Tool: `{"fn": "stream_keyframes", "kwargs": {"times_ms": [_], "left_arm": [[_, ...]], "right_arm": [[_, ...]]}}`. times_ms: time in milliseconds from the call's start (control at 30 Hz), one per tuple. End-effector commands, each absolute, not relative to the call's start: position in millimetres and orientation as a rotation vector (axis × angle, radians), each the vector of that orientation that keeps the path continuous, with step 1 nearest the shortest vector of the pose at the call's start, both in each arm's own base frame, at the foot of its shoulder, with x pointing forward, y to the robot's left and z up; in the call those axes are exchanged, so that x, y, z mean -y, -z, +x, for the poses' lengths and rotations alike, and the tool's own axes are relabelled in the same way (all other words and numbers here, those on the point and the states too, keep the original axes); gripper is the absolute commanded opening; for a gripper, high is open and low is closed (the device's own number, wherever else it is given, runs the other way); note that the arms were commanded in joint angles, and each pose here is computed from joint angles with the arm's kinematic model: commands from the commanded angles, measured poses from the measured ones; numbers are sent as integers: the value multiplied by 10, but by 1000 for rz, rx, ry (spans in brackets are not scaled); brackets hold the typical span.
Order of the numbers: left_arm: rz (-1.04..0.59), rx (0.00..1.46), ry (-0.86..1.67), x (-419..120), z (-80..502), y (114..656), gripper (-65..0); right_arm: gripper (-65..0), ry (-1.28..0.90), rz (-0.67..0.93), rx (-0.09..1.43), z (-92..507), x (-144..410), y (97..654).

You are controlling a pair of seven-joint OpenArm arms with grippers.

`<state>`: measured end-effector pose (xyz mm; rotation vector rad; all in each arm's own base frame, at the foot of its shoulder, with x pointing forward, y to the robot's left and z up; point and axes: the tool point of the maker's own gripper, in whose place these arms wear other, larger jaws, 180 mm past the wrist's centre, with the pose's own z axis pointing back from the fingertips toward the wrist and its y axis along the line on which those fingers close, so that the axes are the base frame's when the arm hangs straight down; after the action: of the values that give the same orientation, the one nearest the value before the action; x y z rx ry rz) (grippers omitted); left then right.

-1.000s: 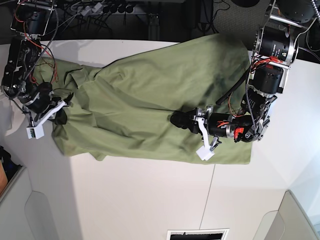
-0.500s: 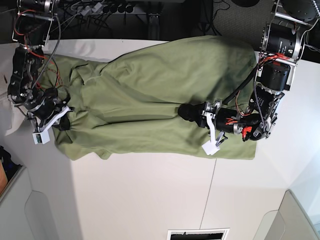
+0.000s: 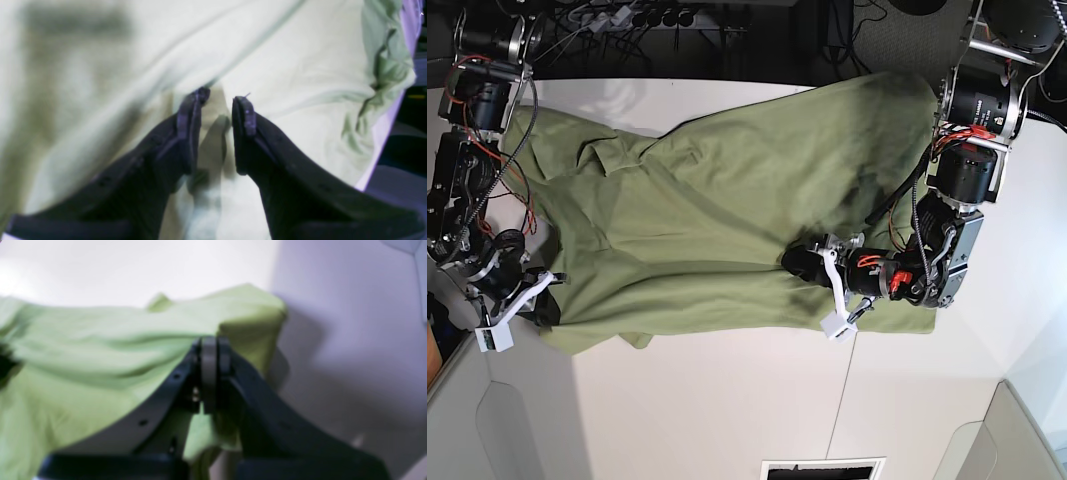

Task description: Layout the t-shirt on the table in an organized manner, then fold the t-shirt properly

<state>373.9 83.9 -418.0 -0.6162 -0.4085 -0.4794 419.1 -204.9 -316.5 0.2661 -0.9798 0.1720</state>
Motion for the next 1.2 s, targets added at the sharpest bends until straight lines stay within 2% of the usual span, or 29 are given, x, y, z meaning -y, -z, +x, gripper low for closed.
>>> {"fn": "stream_keyframes", "kwargs": {"times_ms": [0,233,333,600,700,733,767,967,1100,1133,1167], "left_arm": [[-561,413,489,-976,3861,4087,-466],[-653,403,446,-1099,3872,3824,-466],[-646,417,447,-1195,3870,3770,-466],[-668,410,442,-1184,3850,3742,-466],[-676,413,439,-1172,3852,3732,-466],[-676,412,439,-1173,3851,3734,-466],[-675,412,439,-1175,3850,3735,-466],[-665,375,451,-1198,3791,3770,-466],[-671,338,451,-1208,3696,3830,-466],[-681,324,447,-1207,3647,3855,-466],[-695,308,440,-1209,3593,3879,-466]], "right_arm": [[-650,-191,260,1031,4213,2065,2952],[-650,-265,246,943,3467,1937,3218],[-650,-277,224,950,3225,1944,3210],[-641,-247,158,1004,3457,2154,3088],[-356,-207,173,1025,3669,2221,3058],[-297,-189,177,1031,3744,2250,3051],[-271,-177,183,1033,3812,2271,3046],[-270,-129,234,1056,3957,2265,2841],[-276,-77,196,1048,3938,2394,2862],[-321,-66,182,1030,3913,2425,2925],[-411,-64,174,1012,3882,2441,2988]]}}
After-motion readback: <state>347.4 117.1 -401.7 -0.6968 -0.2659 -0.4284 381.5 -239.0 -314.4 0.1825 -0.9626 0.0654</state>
